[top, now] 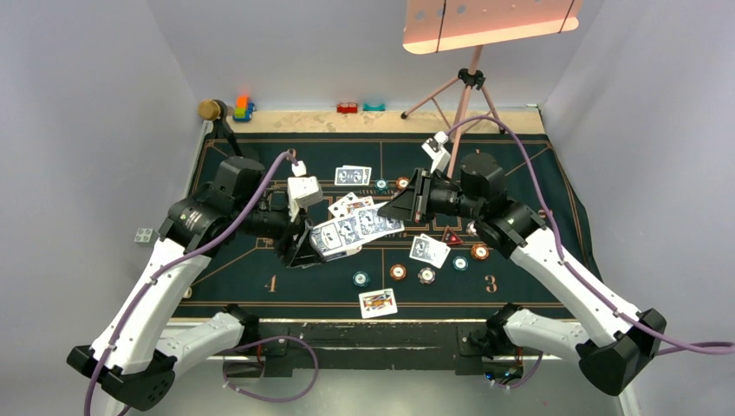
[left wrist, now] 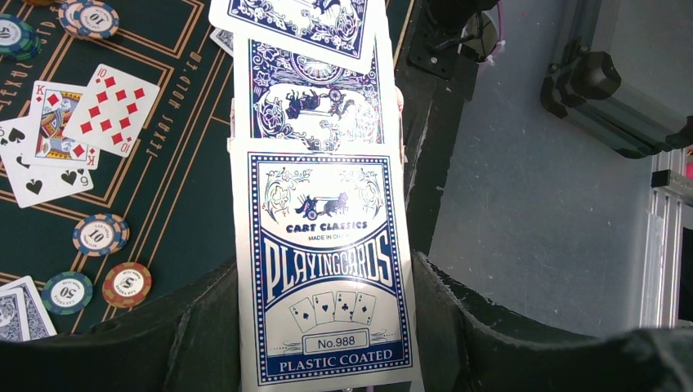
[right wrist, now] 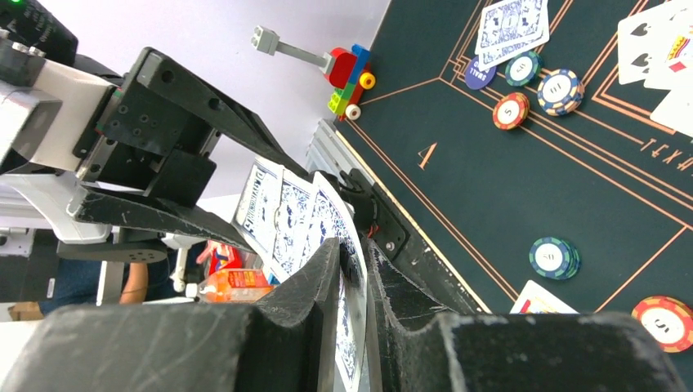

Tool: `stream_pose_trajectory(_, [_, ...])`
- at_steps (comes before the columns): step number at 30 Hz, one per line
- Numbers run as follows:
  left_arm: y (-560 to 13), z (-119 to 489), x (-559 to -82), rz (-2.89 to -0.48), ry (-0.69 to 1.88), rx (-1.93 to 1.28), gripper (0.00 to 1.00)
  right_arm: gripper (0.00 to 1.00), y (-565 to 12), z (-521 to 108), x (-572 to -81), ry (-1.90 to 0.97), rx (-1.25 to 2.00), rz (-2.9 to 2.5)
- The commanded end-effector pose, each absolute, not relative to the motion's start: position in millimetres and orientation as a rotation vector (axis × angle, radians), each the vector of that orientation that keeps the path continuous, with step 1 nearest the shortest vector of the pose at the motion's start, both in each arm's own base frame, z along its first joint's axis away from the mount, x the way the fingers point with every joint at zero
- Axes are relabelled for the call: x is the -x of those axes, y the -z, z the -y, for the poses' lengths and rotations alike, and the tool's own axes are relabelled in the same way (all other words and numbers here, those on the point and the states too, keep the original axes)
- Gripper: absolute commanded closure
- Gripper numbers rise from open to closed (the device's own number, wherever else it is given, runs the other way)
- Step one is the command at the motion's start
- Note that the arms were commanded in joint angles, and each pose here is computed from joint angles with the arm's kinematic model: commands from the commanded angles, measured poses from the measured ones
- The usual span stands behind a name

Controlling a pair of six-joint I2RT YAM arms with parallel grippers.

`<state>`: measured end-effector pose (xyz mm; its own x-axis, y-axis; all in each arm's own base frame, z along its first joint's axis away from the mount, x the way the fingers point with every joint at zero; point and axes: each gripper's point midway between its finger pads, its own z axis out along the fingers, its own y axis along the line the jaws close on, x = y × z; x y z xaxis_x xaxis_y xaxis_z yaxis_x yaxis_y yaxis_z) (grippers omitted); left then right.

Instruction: Distribute texas hold em gaming equipment

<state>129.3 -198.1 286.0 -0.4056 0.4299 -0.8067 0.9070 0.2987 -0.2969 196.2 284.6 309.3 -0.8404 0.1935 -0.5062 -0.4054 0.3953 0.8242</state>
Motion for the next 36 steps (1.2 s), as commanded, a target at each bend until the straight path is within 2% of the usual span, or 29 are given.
stream_pose_trajectory(1, [-310,202,-128,-1.854,1.035,-1.195,1.00,0.81,-341,-278,-195,-1.441,0.260,-2.029])
stream_pose_trajectory(12, [-311,201,-127,-1.851,1.039,-1.197,1.00,0.80,-340,-275,-200,-1.383,0.275,-2.037])
stream_pose_trajectory(23, [-310,201,-127,-1.856,1.039,-1.196,1.00,0.82,-385,-277,-197,-1.463,0.292,-1.934])
stream_pose_trajectory(28, [-309,201,-126,-1.857,1.041,-1.196,1.00,0.90,-385,-279,-201,-1.511,0.268,-1.927])
stream_pose_trajectory(31, [-310,200,-125,-1.856,1.040,-1.197,1.00,1.00,-382,-281,-204,-1.527,0.264,-1.939])
stream_pose_trajectory(35, [-308,200,-124,-1.856,1.038,-1.200,1.00,1.00,-360,-285,-205,-1.543,0.253,-2.008])
stream_pose_trajectory(36, [-307,200,-124,-1.859,1.041,-1.199,1.00,0.97,-353,-285,-206,-1.534,0.235,-2.027])
